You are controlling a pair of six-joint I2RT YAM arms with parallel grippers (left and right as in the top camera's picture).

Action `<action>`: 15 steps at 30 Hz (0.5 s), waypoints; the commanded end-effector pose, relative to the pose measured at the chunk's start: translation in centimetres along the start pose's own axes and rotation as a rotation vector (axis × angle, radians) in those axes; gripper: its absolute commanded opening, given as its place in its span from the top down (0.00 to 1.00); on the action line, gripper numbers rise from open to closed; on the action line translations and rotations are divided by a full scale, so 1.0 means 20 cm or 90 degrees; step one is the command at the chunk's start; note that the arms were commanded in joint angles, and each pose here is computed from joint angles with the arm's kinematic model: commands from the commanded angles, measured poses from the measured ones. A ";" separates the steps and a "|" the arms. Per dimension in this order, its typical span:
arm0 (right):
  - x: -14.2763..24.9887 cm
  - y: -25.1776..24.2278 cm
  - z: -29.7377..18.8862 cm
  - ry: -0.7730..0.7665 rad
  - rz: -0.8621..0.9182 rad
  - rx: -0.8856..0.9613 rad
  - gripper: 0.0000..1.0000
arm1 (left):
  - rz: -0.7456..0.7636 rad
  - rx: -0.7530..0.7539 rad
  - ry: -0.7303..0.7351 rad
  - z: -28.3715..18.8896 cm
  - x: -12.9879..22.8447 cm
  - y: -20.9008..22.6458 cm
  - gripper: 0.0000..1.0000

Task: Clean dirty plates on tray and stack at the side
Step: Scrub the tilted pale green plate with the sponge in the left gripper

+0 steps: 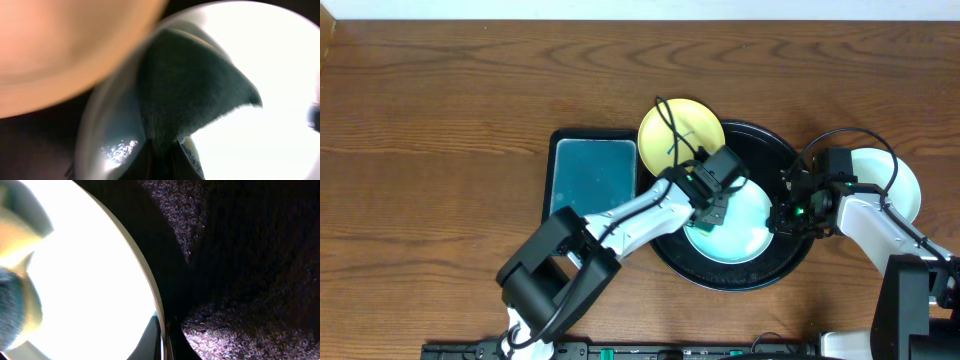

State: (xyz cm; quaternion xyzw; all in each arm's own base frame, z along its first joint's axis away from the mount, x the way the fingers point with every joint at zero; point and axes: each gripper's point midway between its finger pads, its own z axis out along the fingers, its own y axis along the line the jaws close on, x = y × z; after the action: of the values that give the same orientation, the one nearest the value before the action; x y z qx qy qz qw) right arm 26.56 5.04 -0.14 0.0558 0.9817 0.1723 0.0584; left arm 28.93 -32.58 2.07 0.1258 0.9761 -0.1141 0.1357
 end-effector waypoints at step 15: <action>0.07 -0.01 0.05 0.031 -0.019 0.016 0.99 | -0.004 0.086 -0.096 -0.39 -0.15 -0.08 0.92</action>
State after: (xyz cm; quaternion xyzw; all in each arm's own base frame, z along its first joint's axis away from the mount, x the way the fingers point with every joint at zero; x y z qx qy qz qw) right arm 26.56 5.04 -0.14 0.0558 0.9817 0.1723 0.0584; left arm 29.34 -32.66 11.80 0.1311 0.9491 -0.1926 0.2121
